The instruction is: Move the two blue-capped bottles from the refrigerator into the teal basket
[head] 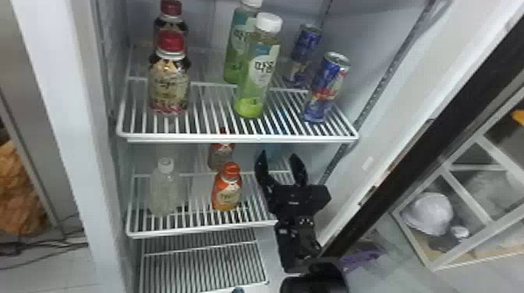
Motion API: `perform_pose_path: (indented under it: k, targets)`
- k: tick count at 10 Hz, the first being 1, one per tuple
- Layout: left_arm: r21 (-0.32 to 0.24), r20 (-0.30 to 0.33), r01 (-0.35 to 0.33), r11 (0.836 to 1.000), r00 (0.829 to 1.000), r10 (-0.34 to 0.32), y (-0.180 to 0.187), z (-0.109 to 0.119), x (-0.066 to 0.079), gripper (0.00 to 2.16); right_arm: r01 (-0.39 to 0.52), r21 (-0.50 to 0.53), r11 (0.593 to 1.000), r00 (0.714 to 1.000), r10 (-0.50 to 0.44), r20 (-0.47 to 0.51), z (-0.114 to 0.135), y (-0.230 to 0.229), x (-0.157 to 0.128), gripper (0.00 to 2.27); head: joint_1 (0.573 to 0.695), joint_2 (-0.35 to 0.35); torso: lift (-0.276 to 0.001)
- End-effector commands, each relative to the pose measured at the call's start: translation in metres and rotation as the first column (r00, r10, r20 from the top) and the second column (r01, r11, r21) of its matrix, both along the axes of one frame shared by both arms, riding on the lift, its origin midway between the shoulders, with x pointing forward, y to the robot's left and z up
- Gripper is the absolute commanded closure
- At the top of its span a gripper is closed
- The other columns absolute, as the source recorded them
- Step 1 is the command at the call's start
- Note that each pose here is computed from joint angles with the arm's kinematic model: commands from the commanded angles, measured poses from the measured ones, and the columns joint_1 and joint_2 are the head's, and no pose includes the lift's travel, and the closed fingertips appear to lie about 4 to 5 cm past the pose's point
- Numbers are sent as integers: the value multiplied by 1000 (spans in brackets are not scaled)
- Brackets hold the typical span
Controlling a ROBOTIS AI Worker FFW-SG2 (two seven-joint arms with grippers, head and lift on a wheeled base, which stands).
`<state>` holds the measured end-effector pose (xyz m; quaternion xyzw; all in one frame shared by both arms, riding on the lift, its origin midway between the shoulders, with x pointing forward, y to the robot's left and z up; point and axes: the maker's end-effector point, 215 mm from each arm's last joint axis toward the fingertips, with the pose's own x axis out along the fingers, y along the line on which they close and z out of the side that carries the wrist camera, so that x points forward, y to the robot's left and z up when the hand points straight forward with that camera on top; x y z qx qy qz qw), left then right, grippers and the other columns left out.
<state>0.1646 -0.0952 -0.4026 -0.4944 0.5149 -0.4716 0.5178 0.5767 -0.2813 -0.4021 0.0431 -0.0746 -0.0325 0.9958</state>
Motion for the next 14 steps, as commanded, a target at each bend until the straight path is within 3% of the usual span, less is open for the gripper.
perform_pose_path:
  k: [1, 14]
  targets:
    - [-1, -2, -4, 1000, 1000, 4, 0, 0, 1, 1170, 4, -6, 1000, 1000, -4, 4, 4, -1, 7, 321, 695, -350, -136]
    - [-4, 5, -13, 1000, 1000, 13, -2, 1, 9, 1170, 21, -73, 997, 998, -25, -64, 18, -6, 70, 265, 695, -350, -136]
